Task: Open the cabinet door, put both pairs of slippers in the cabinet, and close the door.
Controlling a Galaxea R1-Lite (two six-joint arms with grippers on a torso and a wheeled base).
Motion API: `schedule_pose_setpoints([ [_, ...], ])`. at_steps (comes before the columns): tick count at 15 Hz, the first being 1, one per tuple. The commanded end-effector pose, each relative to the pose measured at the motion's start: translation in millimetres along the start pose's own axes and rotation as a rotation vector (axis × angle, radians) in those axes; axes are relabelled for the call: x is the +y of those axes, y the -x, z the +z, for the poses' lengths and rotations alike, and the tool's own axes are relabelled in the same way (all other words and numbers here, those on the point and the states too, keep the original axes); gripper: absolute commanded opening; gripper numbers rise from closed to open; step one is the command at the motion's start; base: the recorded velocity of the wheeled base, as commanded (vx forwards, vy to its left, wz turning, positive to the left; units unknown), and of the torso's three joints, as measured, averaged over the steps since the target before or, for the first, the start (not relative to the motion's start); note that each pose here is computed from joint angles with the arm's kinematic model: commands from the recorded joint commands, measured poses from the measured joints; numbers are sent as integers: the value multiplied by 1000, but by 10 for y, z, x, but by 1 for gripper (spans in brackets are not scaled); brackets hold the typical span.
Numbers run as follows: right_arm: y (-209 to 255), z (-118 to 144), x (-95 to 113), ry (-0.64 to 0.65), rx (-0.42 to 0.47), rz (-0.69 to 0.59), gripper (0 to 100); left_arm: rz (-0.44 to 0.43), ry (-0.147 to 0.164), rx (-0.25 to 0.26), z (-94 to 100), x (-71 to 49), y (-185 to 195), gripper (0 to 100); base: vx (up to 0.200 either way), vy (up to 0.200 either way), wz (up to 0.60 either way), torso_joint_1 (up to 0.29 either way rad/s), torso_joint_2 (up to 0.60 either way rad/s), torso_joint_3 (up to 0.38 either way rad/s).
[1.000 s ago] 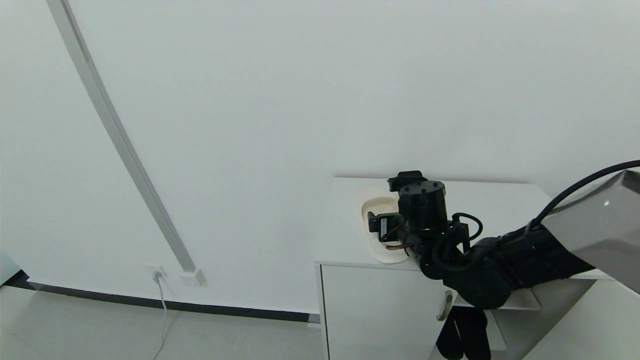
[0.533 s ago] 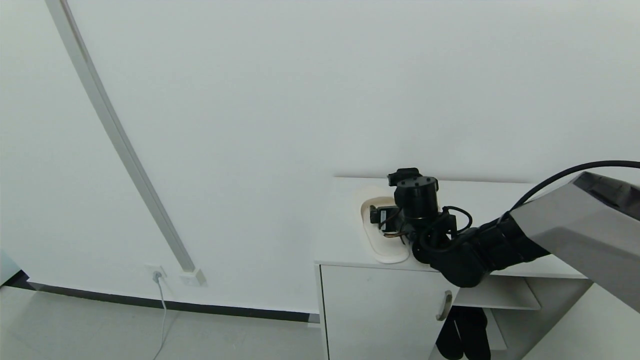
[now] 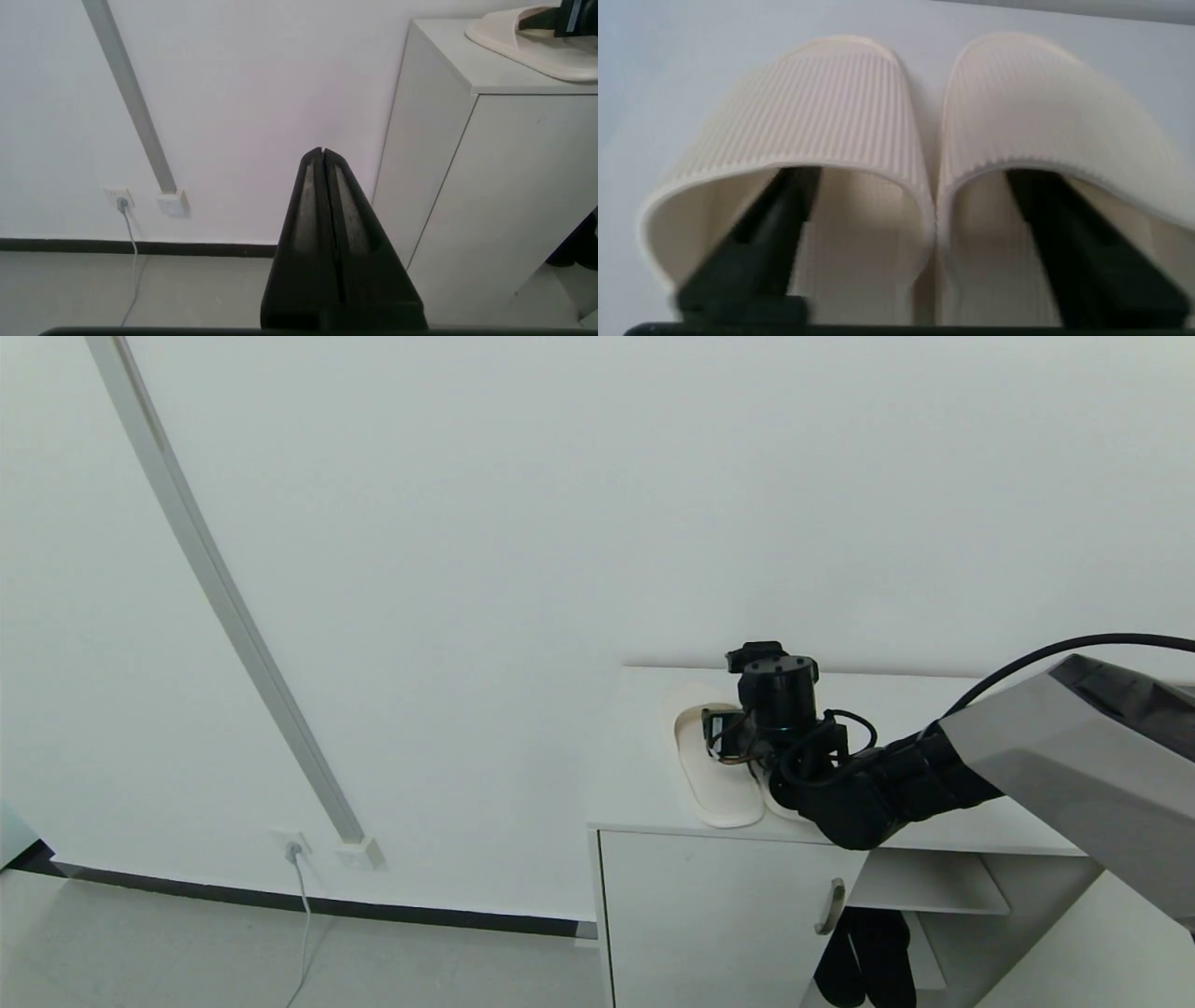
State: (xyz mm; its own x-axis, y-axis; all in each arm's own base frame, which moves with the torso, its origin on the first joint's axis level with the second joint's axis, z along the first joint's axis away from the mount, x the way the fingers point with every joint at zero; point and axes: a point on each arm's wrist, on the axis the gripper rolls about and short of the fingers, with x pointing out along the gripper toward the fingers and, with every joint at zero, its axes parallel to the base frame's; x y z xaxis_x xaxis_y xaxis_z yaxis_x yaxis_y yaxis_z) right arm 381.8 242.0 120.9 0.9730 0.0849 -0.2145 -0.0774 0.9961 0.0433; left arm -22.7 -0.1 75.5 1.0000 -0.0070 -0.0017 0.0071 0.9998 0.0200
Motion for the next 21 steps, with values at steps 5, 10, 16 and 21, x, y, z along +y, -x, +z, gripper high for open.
schedule_pose_setpoints([
  [5,-60,-34,14,-1,-1,-3,0,-1,0,0,0,0,0,0,0,0,0,0,0,0],
  [10,449,263,21,-11,-34,59,0,-1,0,0,0,0,0,0,0,0,0,0,0,0],
  [16,1234,137,31,23,4,215,0,-1,0,0,0,0,0,0,0,0,0,0,0,0],
  [21,1472,-119,-17,47,33,315,0,1,2,0,0,0,0,0,0,0,0,0,0,0],
])
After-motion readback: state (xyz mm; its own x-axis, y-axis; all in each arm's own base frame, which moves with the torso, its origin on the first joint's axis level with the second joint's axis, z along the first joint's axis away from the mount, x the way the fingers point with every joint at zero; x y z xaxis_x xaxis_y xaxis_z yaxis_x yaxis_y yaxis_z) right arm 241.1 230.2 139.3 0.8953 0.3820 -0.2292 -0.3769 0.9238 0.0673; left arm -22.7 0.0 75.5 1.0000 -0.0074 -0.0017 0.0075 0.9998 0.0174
